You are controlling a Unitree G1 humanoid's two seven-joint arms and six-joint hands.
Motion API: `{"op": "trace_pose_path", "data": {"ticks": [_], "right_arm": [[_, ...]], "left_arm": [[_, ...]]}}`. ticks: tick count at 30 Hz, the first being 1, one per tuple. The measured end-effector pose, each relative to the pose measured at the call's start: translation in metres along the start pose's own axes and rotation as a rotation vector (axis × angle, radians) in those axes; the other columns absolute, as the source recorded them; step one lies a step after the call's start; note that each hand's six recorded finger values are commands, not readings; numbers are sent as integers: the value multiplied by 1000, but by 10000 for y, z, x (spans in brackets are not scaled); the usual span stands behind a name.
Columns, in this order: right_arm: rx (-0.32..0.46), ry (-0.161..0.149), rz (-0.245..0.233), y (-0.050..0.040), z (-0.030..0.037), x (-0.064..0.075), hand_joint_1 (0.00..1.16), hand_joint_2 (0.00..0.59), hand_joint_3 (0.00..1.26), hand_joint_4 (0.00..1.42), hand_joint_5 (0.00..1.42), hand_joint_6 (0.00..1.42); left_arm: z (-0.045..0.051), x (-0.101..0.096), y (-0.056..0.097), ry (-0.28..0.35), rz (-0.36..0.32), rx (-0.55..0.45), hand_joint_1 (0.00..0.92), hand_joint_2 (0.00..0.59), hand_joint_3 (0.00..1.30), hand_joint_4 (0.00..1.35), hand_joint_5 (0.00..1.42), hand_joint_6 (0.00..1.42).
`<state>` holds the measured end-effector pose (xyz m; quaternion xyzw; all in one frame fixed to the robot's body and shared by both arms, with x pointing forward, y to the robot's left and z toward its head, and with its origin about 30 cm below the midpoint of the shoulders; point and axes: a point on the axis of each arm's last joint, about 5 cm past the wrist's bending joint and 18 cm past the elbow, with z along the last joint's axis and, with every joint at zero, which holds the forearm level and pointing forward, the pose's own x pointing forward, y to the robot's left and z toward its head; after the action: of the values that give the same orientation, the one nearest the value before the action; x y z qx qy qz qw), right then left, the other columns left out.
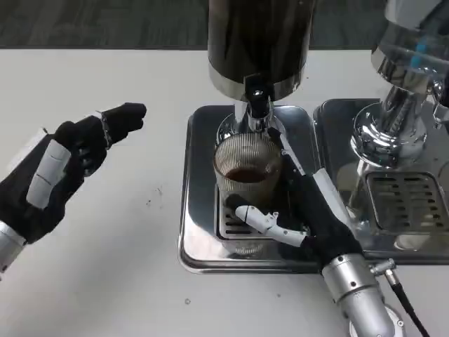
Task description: Grasp the cup under the faucet to collect the drink, then remove the cup.
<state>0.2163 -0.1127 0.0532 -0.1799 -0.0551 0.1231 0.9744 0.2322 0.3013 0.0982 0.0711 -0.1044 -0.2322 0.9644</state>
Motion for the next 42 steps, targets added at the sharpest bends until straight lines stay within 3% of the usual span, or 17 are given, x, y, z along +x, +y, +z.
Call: {"op": "trace_pose_path", "data": {"ticks": [7,13,22,31,42], "right_arm": [[-51,4,-17,46,17,31,680,213,0,1,102,172],[-94,20,-48,94,47,59,680,213,4,84,201,262],[-126,37,-86,161,76,53,680,213,173,236,318,441],[-137,30,-120,219,80,36,702,209,258,327,404,573],[-162,8,-223,346,58,-27,692,204,334,432,546,845]], "left_arm": [[-8,-50,7,9,17,1,0,88,302,167,125,24],[-22,-90,4,23,23,0,0,88,303,175,127,24],[-30,-109,0,30,30,-3,0,81,322,209,138,24],[-27,-125,13,39,30,-1,0,79,326,236,152,38],[-31,-134,10,48,28,-4,0,94,338,259,164,54]]}}
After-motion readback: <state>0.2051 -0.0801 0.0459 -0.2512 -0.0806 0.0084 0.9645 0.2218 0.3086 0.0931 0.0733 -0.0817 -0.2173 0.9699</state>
